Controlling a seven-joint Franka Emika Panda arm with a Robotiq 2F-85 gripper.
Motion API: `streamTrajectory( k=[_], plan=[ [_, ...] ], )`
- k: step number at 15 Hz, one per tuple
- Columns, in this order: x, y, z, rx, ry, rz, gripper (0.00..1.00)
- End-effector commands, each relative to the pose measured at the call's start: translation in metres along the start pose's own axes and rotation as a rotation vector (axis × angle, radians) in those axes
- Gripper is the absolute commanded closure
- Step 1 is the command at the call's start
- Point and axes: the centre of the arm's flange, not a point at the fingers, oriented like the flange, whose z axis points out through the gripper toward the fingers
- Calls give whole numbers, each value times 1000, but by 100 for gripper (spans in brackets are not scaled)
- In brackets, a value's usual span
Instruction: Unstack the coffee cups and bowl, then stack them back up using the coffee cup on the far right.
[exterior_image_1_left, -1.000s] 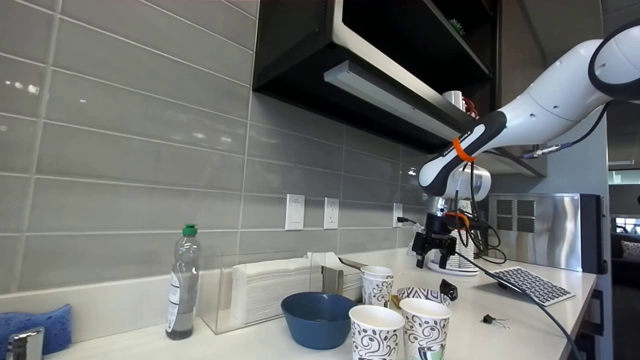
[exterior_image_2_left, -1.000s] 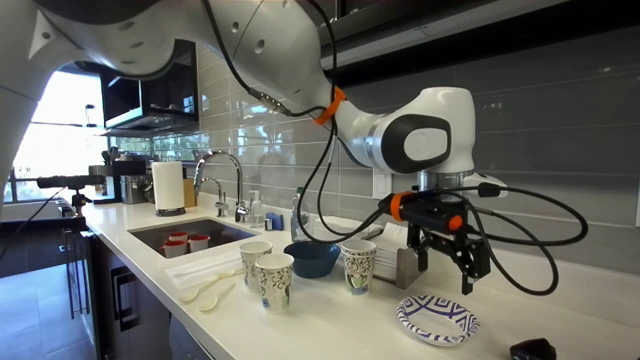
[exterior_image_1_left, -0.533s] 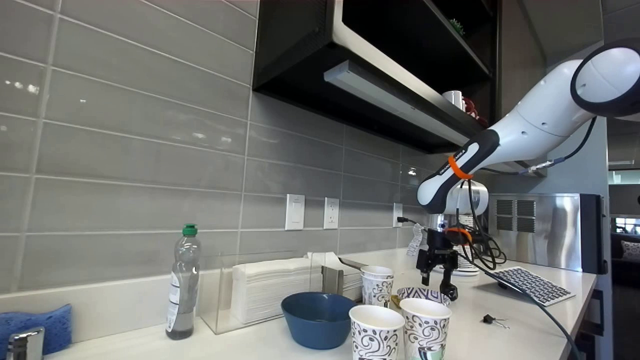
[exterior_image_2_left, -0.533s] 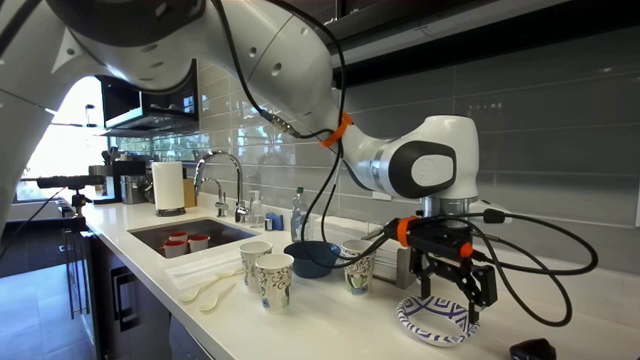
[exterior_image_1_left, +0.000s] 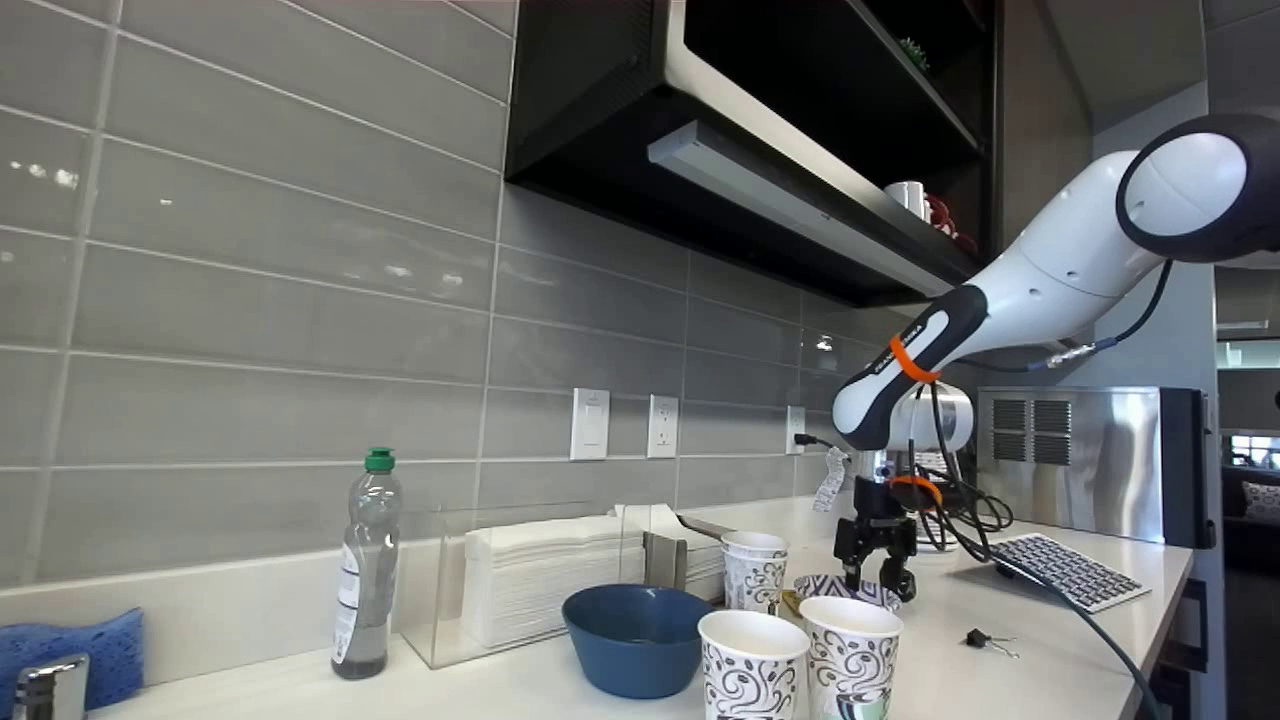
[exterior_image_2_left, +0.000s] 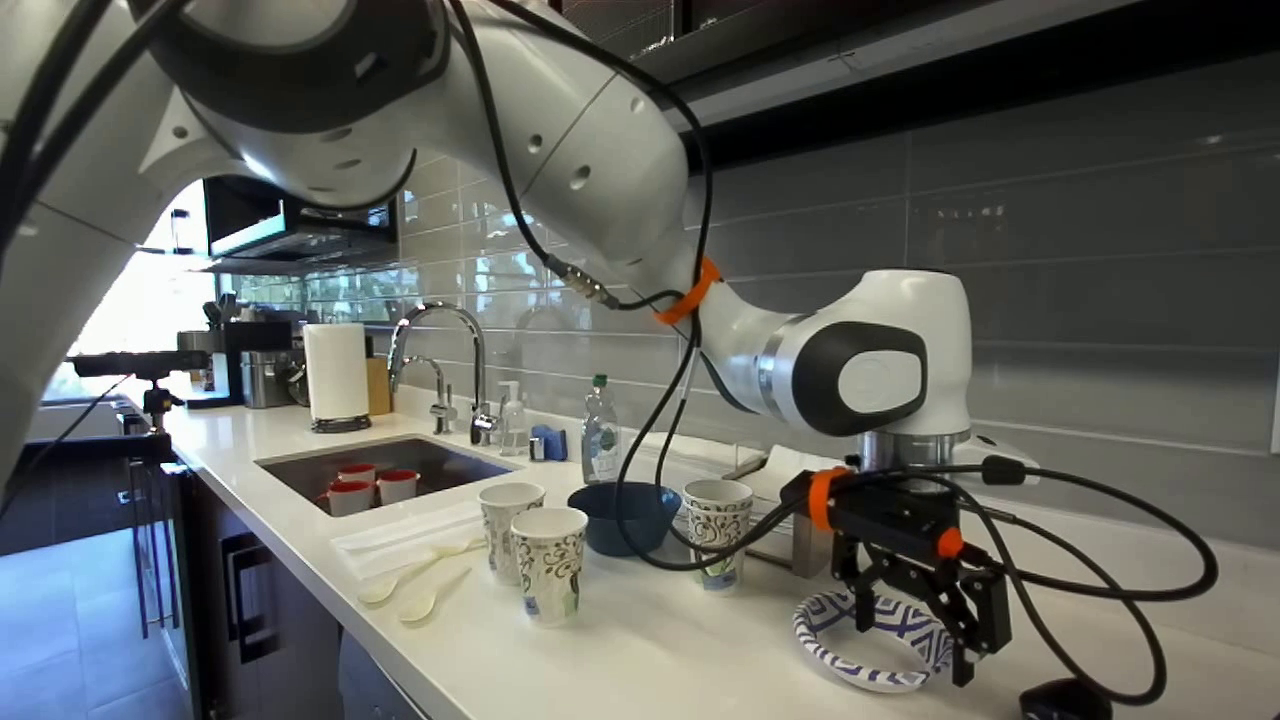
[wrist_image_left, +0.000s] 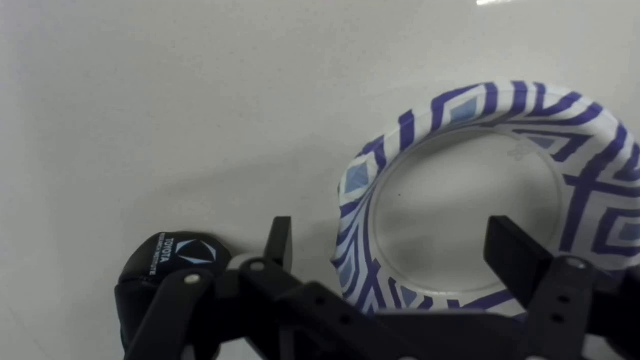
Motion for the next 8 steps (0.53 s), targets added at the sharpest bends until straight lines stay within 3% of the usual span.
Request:
streamTrajectory(
  k=[1, 8],
  plan=[
    [11, 6, 5, -8, -4, 1, 27],
    [14, 13, -5, -10, 15, 13, 77]
  ],
)
